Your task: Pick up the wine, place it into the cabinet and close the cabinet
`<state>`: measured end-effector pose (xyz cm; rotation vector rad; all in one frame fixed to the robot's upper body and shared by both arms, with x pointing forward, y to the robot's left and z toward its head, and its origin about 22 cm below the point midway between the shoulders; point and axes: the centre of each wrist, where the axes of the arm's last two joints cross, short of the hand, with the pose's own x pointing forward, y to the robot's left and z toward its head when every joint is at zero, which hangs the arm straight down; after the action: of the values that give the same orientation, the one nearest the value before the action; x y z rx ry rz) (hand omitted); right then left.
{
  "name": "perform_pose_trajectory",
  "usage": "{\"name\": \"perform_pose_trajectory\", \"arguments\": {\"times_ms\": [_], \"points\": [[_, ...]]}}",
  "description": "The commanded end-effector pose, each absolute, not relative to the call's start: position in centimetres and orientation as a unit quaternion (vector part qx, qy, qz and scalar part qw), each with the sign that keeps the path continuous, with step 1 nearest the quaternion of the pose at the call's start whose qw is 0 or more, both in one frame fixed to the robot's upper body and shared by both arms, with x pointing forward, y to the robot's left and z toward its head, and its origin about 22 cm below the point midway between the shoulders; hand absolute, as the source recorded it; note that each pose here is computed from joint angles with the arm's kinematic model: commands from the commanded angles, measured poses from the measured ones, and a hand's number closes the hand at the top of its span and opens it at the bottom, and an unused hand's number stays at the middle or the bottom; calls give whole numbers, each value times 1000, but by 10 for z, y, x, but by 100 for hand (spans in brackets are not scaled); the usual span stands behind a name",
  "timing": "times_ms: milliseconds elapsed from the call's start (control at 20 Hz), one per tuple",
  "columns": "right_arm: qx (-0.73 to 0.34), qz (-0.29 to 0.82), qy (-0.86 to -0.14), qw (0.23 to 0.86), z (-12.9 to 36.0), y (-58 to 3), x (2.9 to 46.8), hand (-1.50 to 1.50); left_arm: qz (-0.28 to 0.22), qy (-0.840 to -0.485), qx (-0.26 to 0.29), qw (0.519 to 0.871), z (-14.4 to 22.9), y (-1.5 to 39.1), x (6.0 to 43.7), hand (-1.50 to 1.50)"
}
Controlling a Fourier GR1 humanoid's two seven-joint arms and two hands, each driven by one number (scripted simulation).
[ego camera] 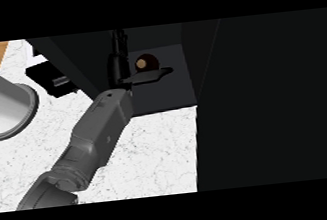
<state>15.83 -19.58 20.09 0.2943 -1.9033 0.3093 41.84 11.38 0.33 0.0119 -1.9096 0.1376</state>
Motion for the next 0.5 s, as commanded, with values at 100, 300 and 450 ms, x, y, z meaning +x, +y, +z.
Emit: {"name": "perform_pose_trajectory", "arguments": {"times_ms": [100,300,450], "points": [[134,132,-806,561,206,-197,151,-150,91,-795,-14,600,-28,129,401,-150],[128,115,-810,561,202,-197,147,-150,98,-798,-11,595,-19,123,404,-150],[124,124,-811,558,198,-210,152,-150,95,-799,-12,593,-33,126,394,-150]]}}
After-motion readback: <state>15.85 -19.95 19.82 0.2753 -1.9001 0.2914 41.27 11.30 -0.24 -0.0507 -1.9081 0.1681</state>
